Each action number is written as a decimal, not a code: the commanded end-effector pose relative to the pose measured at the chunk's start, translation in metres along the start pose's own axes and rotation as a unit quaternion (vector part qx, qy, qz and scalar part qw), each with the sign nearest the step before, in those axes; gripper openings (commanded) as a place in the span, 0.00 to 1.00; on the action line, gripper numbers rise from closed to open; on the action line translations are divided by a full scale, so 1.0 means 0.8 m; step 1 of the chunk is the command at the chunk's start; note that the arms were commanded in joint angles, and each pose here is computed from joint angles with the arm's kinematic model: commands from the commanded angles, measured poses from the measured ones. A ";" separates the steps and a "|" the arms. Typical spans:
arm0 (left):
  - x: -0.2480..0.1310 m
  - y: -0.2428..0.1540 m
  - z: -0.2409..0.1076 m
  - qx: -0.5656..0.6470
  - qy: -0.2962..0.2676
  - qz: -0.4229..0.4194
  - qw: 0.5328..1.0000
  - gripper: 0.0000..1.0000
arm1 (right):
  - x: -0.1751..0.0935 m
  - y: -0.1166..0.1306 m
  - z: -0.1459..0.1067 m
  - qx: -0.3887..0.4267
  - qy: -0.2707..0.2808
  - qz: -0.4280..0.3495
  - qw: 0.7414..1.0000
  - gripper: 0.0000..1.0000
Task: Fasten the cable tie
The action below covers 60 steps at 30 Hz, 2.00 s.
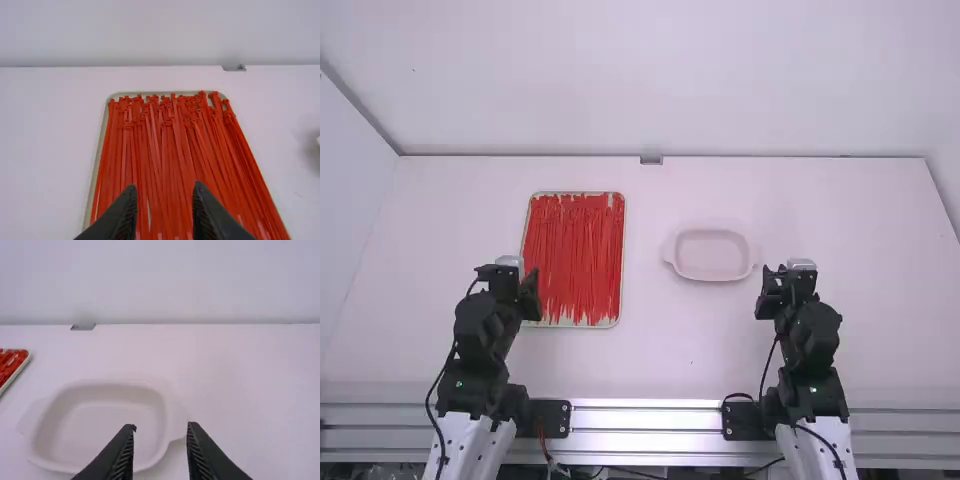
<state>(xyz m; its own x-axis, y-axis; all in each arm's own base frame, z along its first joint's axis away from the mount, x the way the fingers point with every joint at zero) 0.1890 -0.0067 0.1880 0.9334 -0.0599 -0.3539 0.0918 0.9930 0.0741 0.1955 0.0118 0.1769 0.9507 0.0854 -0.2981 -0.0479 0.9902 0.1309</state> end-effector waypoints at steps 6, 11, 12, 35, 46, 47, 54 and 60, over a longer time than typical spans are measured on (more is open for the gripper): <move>0.007 -0.005 0.032 -0.021 0.042 -0.031 0.998 0.43 | 0.012 0.012 0.030 0.006 0.034 0.019 0.999 0.43; 0.019 -0.008 0.046 -0.021 0.094 -0.049 0.994 0.54 | 0.030 0.020 0.039 0.007 0.075 0.031 0.997 0.54; 0.021 -0.008 0.049 -0.023 0.102 -0.052 0.993 0.56 | 0.033 0.021 0.041 0.007 0.081 0.032 0.996 0.56; 0.087 -0.019 0.082 -0.090 0.272 -0.096 0.953 0.93 | 0.113 0.051 0.037 0.047 0.247 0.058 0.966 0.93; 0.101 -0.019 0.084 -0.100 0.301 -0.100 0.943 0.99 | 0.130 0.062 0.033 0.046 0.271 0.066 0.959 0.99; 0.101 -0.019 0.084 -0.100 0.301 -0.100 0.943 0.99 | 0.130 0.062 0.033 0.046 0.271 0.066 0.959 0.99; 0.101 -0.019 0.084 -0.100 0.301 -0.099 0.943 0.99 | 0.131 0.062 0.034 0.039 0.267 0.069 0.960 1.00; 0.101 -0.019 0.084 -0.100 0.300 -0.099 0.943 0.99 | 0.130 0.062 0.032 0.033 0.271 0.070 0.960 1.00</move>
<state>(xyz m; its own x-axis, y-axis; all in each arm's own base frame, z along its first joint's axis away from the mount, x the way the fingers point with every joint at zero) 0.2819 -0.0313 0.2132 0.5217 -0.2245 -0.8230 0.1134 0.9745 -0.1939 0.2923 0.0657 0.1651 0.6168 0.2735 -0.7381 -0.1079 0.9582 0.2650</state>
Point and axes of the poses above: each hand's point on the last joint's axis, 136 mm out from that joint toward the fingers, its own x axis out along the fingers, its own y axis along the line the jaws close on, z = x × y, the point moved 7 cm from there along -x, back along the fingers, and after that the axes turned 7 degrees about x, right-handed, at the moved point
